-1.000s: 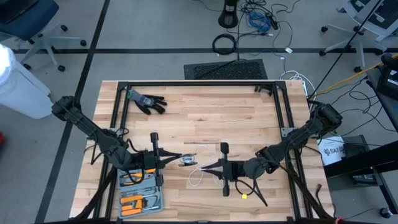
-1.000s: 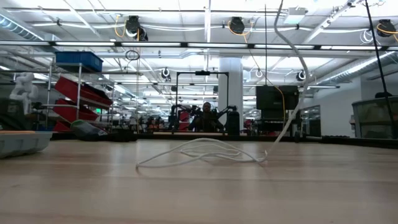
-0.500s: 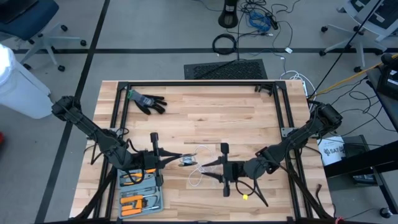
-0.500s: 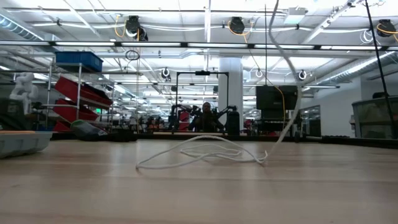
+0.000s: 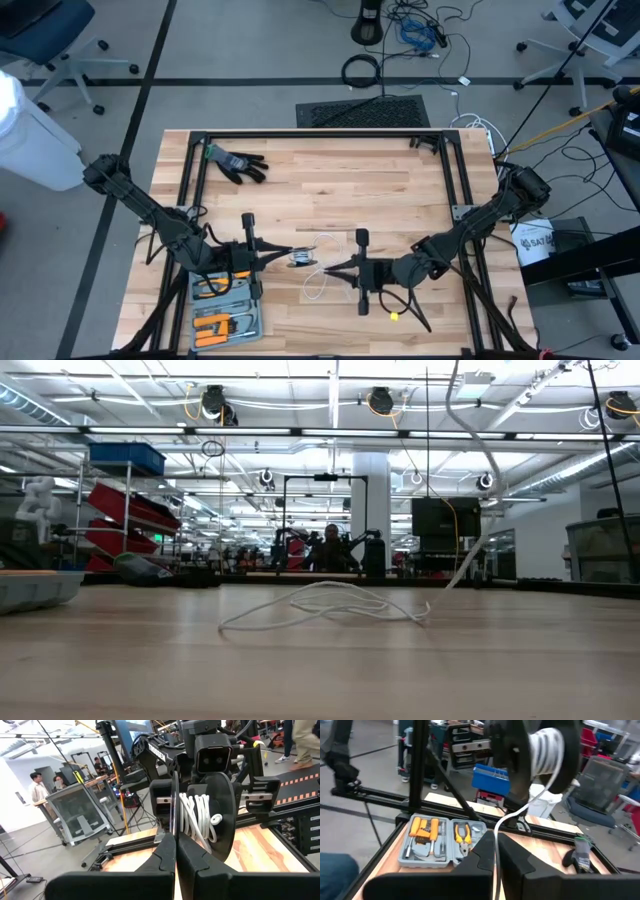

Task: Coil cords
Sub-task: Uncoil the white cable wire from the spool

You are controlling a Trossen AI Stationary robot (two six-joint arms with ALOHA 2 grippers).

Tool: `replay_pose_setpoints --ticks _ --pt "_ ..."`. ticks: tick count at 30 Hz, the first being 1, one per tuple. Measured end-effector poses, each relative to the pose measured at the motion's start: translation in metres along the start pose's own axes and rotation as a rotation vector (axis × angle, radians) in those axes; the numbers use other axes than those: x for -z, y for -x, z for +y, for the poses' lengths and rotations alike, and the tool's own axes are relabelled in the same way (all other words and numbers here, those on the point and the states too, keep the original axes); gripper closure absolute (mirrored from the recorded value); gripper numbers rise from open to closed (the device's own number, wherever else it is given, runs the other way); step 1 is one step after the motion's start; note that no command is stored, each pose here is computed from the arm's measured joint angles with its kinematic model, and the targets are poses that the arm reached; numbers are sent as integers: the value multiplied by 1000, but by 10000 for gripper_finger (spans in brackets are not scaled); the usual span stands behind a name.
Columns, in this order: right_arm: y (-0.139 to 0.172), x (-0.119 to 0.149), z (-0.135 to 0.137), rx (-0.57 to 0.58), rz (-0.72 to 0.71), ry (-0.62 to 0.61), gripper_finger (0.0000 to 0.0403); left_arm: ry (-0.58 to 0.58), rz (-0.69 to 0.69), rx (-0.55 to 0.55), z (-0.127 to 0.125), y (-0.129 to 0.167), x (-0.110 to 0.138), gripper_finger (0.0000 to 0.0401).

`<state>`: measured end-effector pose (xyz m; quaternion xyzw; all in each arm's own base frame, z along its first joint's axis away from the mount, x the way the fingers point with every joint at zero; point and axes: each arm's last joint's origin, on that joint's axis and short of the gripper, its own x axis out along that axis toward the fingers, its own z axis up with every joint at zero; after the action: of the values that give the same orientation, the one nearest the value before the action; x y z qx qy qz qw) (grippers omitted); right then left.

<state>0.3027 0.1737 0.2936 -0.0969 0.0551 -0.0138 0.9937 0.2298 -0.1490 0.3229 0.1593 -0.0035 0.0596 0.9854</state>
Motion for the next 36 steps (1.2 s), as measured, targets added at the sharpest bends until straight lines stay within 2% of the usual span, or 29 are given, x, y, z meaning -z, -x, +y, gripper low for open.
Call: replay_pose_setpoints --ticks 4,8,14,18,22,27,36 --pt "8 -6 1 46 -11 -14 400 -14 12 5 -1 0 1 401" --pt "24 -19 2 82 -48 -42 401 -76 66 25 -3 0 8 401" --pt "45 -37 5 61 -118 -63 402 -132 102 38 -4 1 13 401" --pt "49 -43 8 34 -174 -86 402 -135 118 -14 -2 1 13 401" --pt "44 -45 12 -54 -232 -110 403 -140 151 -119 2 0 14 401" --pt "31 -39 13 -86 -255 -116 403 -110 181 -247 9 -3 15 401" --pt "-4 -12 9 -142 -185 -165 403 -18 121 -301 14 -4 7 401"
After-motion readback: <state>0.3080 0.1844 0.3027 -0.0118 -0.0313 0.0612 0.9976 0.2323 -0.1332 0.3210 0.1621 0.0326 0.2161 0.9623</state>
